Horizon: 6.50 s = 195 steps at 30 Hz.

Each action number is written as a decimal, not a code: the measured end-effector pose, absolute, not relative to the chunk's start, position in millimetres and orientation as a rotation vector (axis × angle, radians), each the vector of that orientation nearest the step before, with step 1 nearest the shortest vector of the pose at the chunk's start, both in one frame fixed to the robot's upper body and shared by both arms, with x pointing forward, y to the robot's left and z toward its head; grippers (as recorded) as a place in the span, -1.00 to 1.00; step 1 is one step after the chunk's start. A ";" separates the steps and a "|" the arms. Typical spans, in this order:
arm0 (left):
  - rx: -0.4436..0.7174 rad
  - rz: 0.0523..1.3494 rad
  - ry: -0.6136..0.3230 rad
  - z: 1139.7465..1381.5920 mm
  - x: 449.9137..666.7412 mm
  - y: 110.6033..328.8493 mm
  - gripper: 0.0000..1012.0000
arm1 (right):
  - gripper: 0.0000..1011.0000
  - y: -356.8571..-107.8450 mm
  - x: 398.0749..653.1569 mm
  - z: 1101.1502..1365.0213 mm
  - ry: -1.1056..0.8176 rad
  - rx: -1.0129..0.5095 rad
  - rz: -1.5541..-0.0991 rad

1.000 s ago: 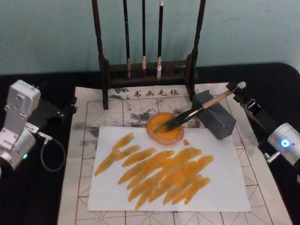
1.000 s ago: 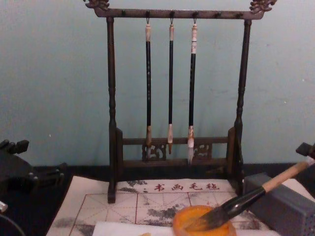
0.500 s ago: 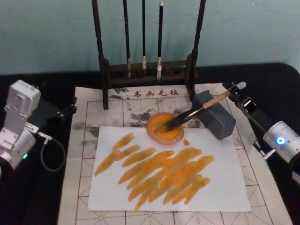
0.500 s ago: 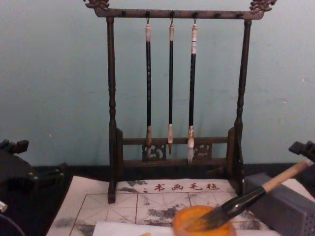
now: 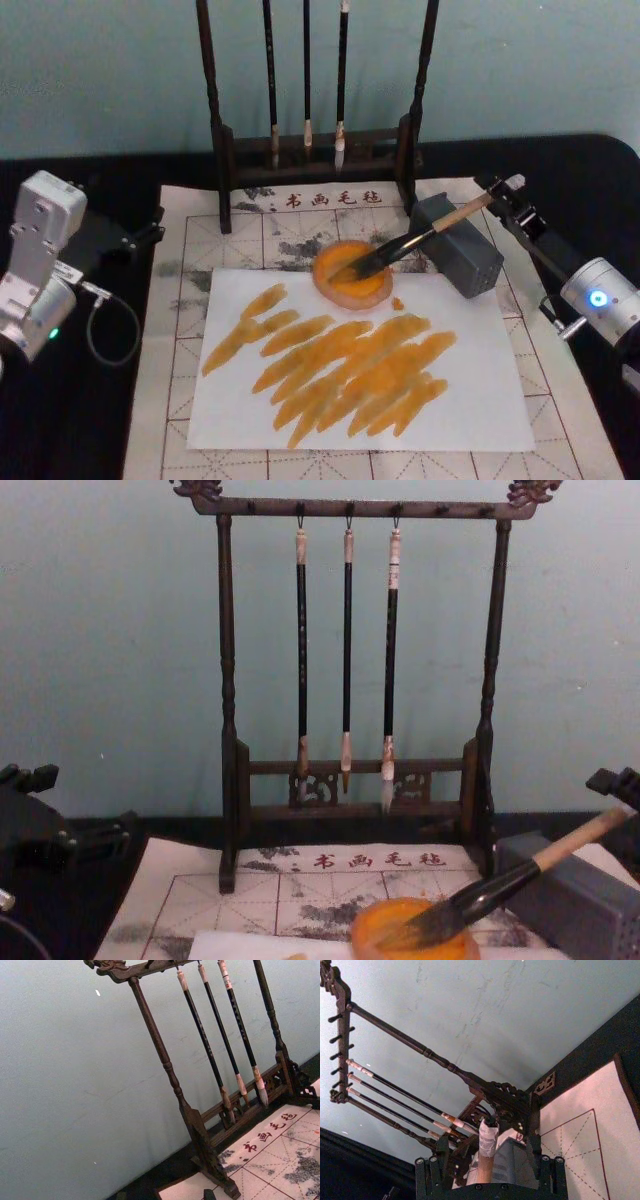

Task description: Pick up the brush from the inkstone, write on the paper, then place the brush back to its original position.

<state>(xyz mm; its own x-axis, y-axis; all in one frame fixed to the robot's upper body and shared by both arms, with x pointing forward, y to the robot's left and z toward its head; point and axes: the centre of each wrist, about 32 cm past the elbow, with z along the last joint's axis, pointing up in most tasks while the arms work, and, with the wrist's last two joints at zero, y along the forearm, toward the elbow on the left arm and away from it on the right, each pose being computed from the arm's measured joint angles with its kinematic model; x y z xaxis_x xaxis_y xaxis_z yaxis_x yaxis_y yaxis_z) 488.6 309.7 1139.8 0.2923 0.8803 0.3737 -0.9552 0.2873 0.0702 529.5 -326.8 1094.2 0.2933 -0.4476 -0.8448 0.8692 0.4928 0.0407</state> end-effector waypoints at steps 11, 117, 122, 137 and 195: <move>0.305 1.248 -0.285 1139.8 488.6 309.7 0.98 | 0.98 -326.7 529.0 1094.3 0.886 0.560 -0.942; 0.304 1.248 -0.285 1139.8 488.6 309.7 0.98 | -0.64 -321.7 540.9 1114.3 0.930 0.613 -0.809; 0.305 1.248 -0.285 1139.8 488.6 309.7 0.98 | -0.64 -317.6 547.6 1117.3 0.925 0.600 -0.776; 0.305 1.248 -0.285 1139.7 488.6 309.7 0.98 | -0.64 -296.6 571.7 1123.9 0.894 0.499 -0.655; 0.304 1.248 -0.285 1139.8 488.6 309.7 0.98 | -0.64 -243.2 578.6 1132.0 0.852 0.209 -0.422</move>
